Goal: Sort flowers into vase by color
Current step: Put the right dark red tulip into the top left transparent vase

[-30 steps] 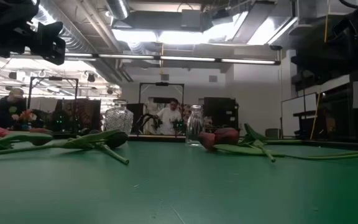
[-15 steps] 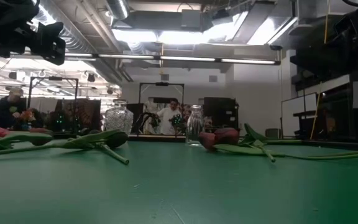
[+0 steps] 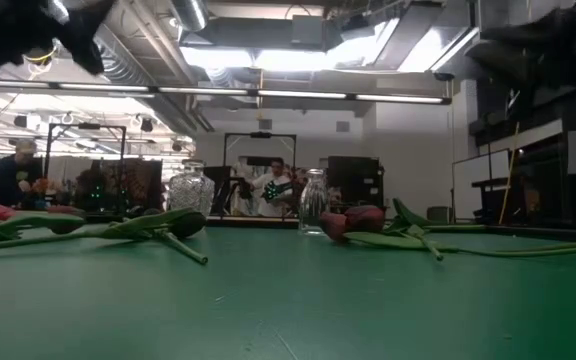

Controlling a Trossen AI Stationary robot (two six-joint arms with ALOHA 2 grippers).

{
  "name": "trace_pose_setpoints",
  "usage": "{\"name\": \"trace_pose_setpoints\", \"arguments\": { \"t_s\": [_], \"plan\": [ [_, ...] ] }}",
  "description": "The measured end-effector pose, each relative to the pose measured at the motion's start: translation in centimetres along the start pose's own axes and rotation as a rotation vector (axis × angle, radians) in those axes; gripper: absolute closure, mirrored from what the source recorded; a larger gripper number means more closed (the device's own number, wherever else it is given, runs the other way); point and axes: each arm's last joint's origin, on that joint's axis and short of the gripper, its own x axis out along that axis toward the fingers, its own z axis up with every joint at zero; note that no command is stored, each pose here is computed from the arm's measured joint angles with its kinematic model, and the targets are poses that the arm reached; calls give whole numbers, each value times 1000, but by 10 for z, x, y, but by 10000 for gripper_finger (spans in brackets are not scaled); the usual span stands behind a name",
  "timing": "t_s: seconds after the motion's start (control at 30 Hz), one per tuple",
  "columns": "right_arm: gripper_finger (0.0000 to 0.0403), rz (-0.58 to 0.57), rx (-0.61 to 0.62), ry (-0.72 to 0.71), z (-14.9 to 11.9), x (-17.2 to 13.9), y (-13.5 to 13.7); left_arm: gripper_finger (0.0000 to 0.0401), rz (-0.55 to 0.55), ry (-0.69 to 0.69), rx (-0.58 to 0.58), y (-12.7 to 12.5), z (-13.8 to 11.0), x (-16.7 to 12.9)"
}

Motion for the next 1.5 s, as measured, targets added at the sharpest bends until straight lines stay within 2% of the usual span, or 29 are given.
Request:
{"name": "trace_pose_setpoints", "arguments": {
  "t_s": [0.1,0.17,0.23,0.3,0.47,0.6,0.7,0.83,0.97,1.1,1.27,1.37,1.5],
  "plan": [
    [269,-35,88,-139,11,-1,2,218,-26,-77,-11,-2,8,0],
    [269,-35,210,-231,19,-2,4,218,-40,-123,-36,-3,12,-1],
    [269,-11,312,-280,23,-3,5,218,-50,-176,-68,-5,17,-2],
    [269,0,362,-289,24,-3,5,218,-47,-226,-86,-5,21,-3],
    [269,-52,383,-304,23,-3,3,218,-79,-296,-74,-7,28,-4],
    [269,-69,383,-309,23,-3,3,218,-110,-389,-145,-10,37,-8],
    [269,-88,384,-321,24,-3,3,218,-115,-472,-145,-11,43,-11],
    [269,-128,286,-304,39,1,10,218,16,-642,-138,-9,54,-18],
    [269,-137,182,-300,67,8,27,218,127,-717,-267,-5,56,-20],
    [269,-144,38,-228,101,21,48,218,156,-640,-400,-2,50,-14],
    [269,-229,-158,-11,129,52,73,218,253,-436,-553,0,47,0],
    [269,-285,-273,150,137,81,87,218,305,-344,-594,-1,53,6],
    [269,-372,-440,425,139,115,99,218,338,-290,-593,-3,64,14]
  ]
}}
